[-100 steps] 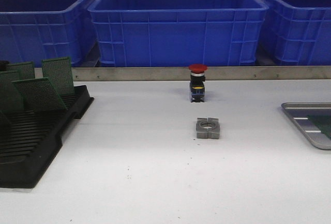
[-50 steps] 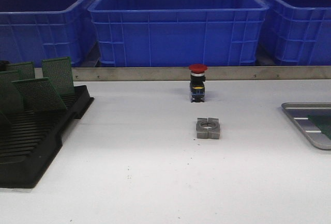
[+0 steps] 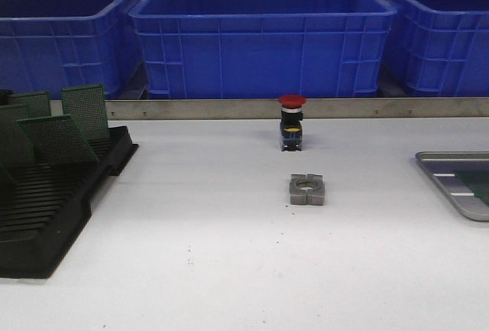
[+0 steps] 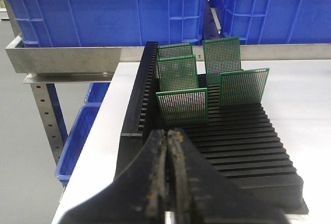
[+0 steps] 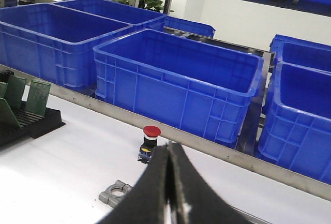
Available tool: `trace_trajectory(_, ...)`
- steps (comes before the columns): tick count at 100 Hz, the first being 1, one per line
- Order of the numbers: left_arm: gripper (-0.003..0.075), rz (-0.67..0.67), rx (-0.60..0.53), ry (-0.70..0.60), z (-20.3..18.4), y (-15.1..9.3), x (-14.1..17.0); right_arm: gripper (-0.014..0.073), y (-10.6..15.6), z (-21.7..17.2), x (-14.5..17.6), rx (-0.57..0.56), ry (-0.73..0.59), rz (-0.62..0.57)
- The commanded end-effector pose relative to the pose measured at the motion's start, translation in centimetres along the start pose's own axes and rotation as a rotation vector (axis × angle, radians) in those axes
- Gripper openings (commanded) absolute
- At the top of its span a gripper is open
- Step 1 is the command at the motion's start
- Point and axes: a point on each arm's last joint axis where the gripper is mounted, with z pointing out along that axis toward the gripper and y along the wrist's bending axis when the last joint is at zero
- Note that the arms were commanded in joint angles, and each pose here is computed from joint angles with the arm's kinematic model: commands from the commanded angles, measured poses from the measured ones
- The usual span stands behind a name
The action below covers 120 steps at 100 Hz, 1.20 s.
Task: Place circuit board on tray
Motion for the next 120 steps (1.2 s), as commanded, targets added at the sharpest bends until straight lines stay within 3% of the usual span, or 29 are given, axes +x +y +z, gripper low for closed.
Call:
trace_trajectory(1, -0.0017, -0.007, 0.004, -0.078, -0.1, 0.0, 0.1, -0.0059, -0.3, -0.4, -1.2, 0.039, -0.07, 0.002)
trace_trajectory(97, -0.0017, -0.007, 0.004, -0.078, -0.1, 0.0, 0.1, -0.0059, -0.5, -0.4, -1.3, 0.061, -0.082, 0.004)
trace_trajectory(120, -0.0017, -0.007, 0.004, -0.078, -0.1, 0.0, 0.1, -0.0059, -2.2, -0.3, -0.5, 0.276, -0.117, -0.07)
